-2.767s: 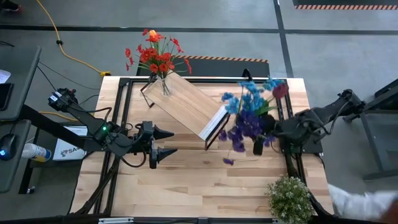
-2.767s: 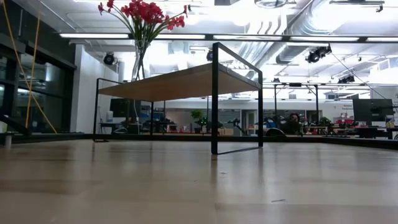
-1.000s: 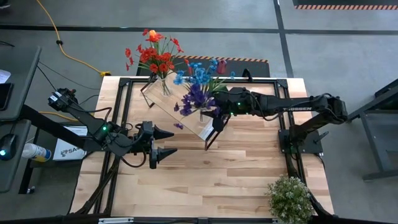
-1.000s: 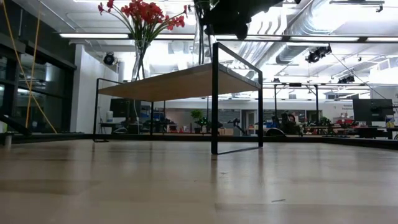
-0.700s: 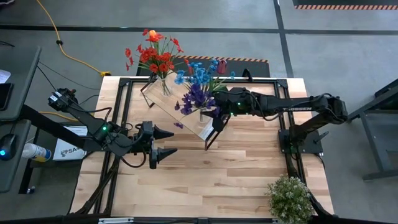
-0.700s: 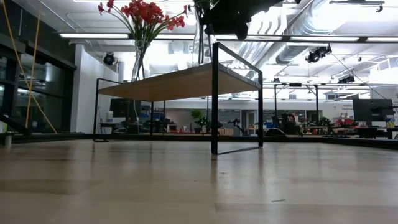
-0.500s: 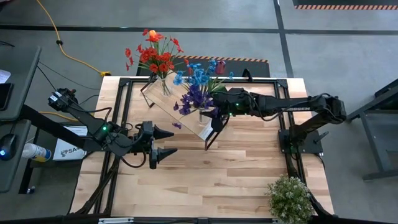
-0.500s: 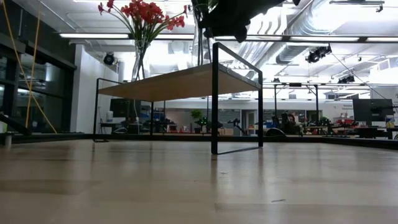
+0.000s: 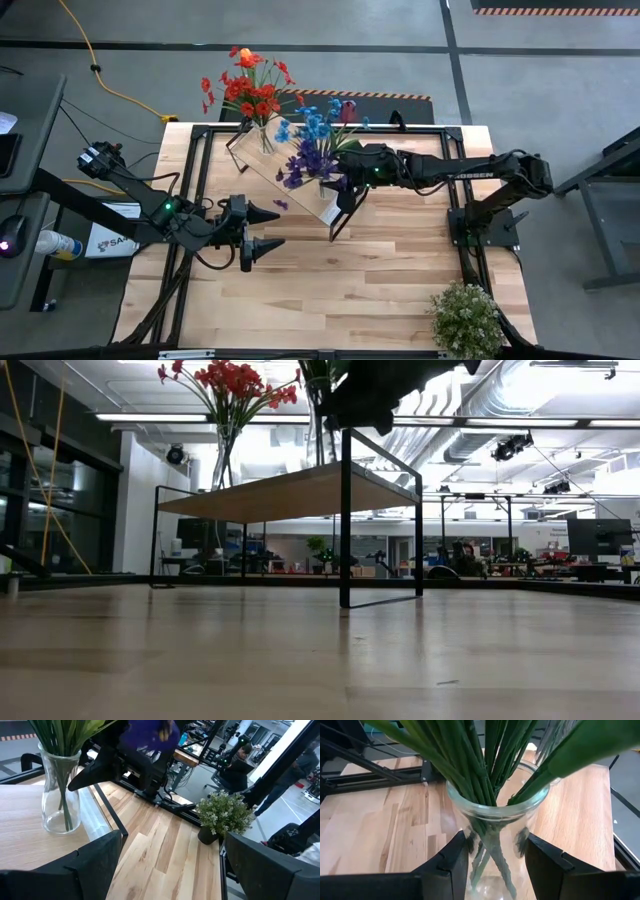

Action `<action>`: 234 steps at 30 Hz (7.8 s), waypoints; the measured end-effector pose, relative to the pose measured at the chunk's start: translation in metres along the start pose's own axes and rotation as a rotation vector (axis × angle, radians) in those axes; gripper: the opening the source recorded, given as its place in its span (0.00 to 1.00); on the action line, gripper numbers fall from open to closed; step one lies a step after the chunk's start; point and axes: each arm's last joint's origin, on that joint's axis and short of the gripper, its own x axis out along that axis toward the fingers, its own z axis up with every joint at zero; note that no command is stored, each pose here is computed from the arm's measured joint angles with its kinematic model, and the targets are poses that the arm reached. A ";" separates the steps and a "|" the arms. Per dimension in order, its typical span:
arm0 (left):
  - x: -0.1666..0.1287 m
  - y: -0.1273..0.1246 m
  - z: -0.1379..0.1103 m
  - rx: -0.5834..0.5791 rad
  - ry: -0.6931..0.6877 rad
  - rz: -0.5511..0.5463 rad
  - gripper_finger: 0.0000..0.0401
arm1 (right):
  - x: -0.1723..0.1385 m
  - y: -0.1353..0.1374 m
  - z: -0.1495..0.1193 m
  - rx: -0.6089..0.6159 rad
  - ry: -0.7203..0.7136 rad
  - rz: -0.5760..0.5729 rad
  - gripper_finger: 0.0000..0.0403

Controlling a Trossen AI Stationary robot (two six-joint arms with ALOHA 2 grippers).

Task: Pick and place flowers into a vace then onto a shelf
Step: Put the transparent flower vase on the shelf, then return to Home Position

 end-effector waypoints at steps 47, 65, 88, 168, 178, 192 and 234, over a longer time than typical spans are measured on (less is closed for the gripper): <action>0.000 0.000 0.000 0.008 0.001 0.000 0.96 | 0.000 -0.002 -0.012 0.011 0.112 -0.033 0.54; 0.000 0.000 0.000 0.007 0.001 0.000 0.96 | -0.001 -0.002 -0.015 -0.002 0.150 -0.035 0.67; 0.000 0.000 -0.001 0.012 0.005 0.003 0.96 | -0.053 -0.007 -0.005 -0.020 0.195 -0.120 0.67; -0.082 0.116 -0.039 -0.018 0.012 -0.206 0.96 | -0.330 -0.022 -0.127 0.318 -0.370 0.157 0.67; -0.072 0.122 -0.061 -0.014 -0.047 -0.213 0.96 | -0.292 -0.022 -0.142 0.311 -0.290 0.117 0.67; -0.060 0.127 -0.087 0.076 -0.126 -0.243 0.96 | -0.274 -0.020 -0.146 0.261 -0.312 0.183 0.68; -0.053 0.137 -0.108 0.149 -0.171 -0.175 0.96 | -0.204 -0.018 -0.178 0.257 -0.409 0.224 0.67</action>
